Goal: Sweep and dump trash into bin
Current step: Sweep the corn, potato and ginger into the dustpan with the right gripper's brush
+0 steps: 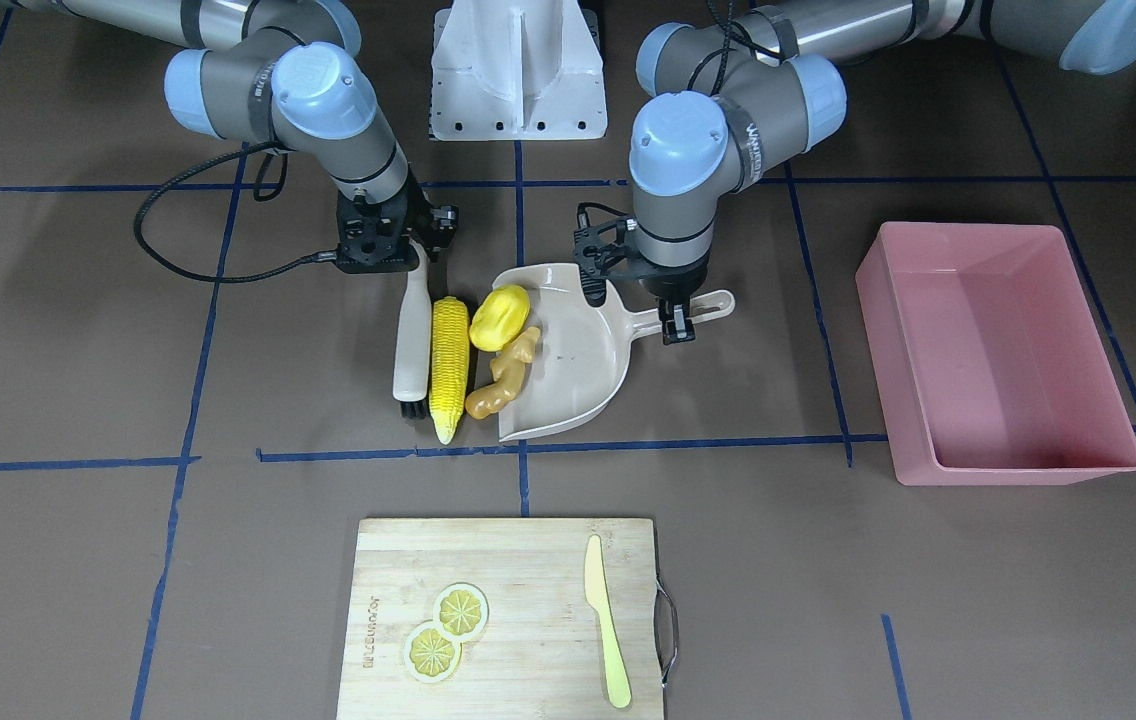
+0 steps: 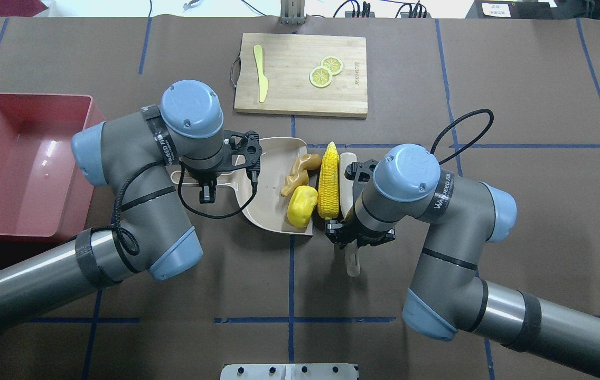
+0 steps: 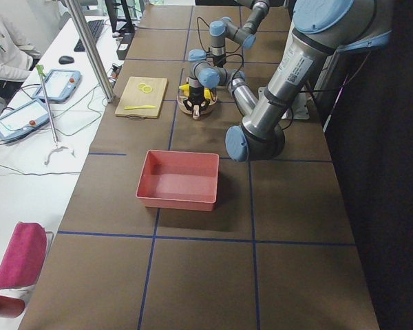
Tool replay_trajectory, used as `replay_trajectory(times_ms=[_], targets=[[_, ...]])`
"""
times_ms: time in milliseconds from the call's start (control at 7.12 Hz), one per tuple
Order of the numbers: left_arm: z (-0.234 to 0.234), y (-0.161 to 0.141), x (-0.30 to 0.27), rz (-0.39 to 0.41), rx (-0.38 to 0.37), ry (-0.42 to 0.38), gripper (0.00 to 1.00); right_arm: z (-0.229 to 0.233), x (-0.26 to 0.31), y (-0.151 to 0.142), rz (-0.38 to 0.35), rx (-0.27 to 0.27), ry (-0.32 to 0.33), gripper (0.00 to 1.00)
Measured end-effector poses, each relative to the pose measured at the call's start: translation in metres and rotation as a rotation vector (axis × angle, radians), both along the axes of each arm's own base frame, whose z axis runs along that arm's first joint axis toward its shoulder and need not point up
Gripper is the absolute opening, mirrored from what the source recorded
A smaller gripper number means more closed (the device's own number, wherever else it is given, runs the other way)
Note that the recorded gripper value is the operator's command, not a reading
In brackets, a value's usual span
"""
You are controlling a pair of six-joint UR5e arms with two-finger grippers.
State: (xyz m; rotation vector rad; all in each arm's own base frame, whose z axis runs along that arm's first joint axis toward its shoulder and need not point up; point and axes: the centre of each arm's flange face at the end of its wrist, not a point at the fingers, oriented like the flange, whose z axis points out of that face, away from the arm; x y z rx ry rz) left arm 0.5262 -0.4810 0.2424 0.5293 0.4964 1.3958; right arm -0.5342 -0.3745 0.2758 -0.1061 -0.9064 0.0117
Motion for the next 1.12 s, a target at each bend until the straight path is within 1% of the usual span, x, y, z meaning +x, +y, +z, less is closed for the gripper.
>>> replay_trajectory(times_ms=[281, 421, 562, 843, 983, 1124], targets=[[-0.016, 0.004, 0.022, -0.014, -0.021, 0.014, 0.02, -0.018, -0.016, -0.004, -0.002, 0.005, -0.016, 0.0], [-0.016, 0.006, 0.028, -0.015, -0.018, 0.029, 0.02, -0.025, -0.019, -0.006, -0.003, 0.008, -0.024, 0.0], [-0.01, 0.007, 0.031, -0.016, -0.005, 0.058, 0.02, -0.03, -0.02, -0.007, -0.002, 0.012, -0.032, 0.0], [0.014, 0.009, 0.029, -0.044, 0.026, 0.162, 0.02, -0.036, -0.009, -0.012, 0.008, 0.016, -0.046, 0.0], [0.021, 0.009, 0.027, -0.065, 0.03, 0.207, 0.02, -0.039, 0.005, -0.017, 0.019, 0.016, -0.056, 0.0], [0.022, 0.009, 0.025, -0.079, 0.032, 0.236, 0.02, -0.041, 0.032, -0.022, 0.033, 0.009, -0.068, 0.0]])
